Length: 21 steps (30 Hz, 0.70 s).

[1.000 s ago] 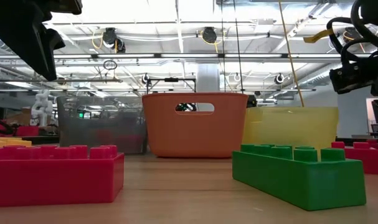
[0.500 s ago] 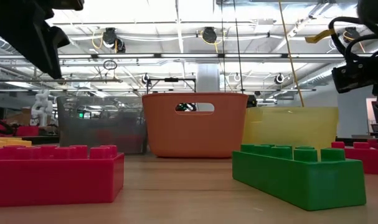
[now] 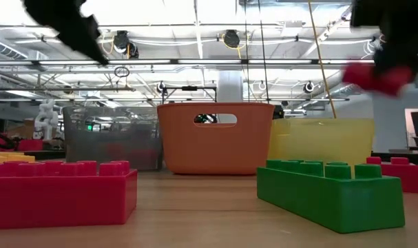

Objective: Sort & place blocks by color
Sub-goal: Put the red game piece into the black bin

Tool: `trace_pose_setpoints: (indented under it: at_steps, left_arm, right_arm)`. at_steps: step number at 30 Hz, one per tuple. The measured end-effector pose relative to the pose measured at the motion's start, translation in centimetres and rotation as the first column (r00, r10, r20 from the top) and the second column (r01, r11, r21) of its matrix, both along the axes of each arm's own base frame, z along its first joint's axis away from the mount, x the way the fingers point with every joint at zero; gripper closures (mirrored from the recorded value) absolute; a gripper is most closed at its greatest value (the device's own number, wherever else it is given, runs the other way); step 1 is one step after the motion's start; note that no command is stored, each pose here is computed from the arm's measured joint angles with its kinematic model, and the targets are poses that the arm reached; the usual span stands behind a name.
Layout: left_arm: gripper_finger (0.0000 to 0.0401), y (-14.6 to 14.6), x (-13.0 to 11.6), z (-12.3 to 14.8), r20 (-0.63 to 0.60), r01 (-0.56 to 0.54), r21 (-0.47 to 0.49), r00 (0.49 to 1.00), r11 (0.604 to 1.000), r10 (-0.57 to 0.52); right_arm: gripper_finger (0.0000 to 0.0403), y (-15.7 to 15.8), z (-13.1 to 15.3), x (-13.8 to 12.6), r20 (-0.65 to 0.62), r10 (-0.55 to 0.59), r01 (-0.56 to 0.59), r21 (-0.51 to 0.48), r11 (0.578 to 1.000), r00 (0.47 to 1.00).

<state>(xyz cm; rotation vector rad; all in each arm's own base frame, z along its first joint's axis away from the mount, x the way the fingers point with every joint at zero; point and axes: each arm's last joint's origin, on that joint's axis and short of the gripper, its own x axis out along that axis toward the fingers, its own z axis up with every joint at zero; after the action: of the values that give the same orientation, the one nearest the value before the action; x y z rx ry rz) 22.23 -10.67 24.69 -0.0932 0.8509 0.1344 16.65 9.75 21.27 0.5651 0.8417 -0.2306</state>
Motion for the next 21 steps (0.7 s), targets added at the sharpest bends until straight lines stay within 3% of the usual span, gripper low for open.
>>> trace_pose_setpoints:
  at_steps: [5, 8, 11, 13, 16, 18, 21]
  left_arm:
    - [0.0258, 0.1, 1.5, 2.1, 0.234, 0.069, 0.058, 0.969, 0.996, -0.081]
    - [0.0258, 0.1, 2.4, 3.5, 0.365, 0.094, 0.158, 0.92, 0.983, -0.146]
    - [0.0258, 0.3, 3.1, 4.7, 0.442, 0.128, 0.301, 0.859, 0.945, -0.257]
    - [0.0258, 0.4, 3.3, 5.2, 0.435, 0.148, 0.433, 0.829, 0.889, -0.35]
    - [0.0258, 0.7, 3.4, 5.5, 0.352, 0.136, 0.634, 0.826, 0.762, -0.44]
    - [0.0258, 1.0, 3.5, 5.6, 0.294, 0.128, 0.712, 0.839, 0.69, -0.458]
    - [0.0256, 1.8, 4.0, 5.2, 0.225, 0.122, 0.771, 0.866, 0.625, -0.447]
  right_arm:
    - [0.0279, 0.2, 3.4, 1.3, 0.355, 0.122, -0.082, -0.125, 0.989, 0.927]
    - [0.0279, 0.0, 4.3, 2.5, 0.452, 0.188, -0.084, -0.241, 0.967, 0.872]
    - [0.0279, -0.7, 4.6, 4.0, 0.497, 0.211, -0.05, -0.318, 0.947, 0.842]
    - [0.0279, -1.4, 4.3, 5.1, 0.502, 0.22, -0.039, -0.346, 0.937, 0.837]
    - [0.0279, -2.3, 3.5, 6.9, 0.509, 0.245, -0.063, -0.349, 0.935, 0.825]
    - [0.0279, -2.7, 3.1, 8.0, 0.525, 0.262, -0.072, -0.354, 0.932, 0.81]
    - [0.0279, -3.3, 2.5, 9.4, 0.555, 0.3, -0.102, -0.359, 0.928, 0.776]
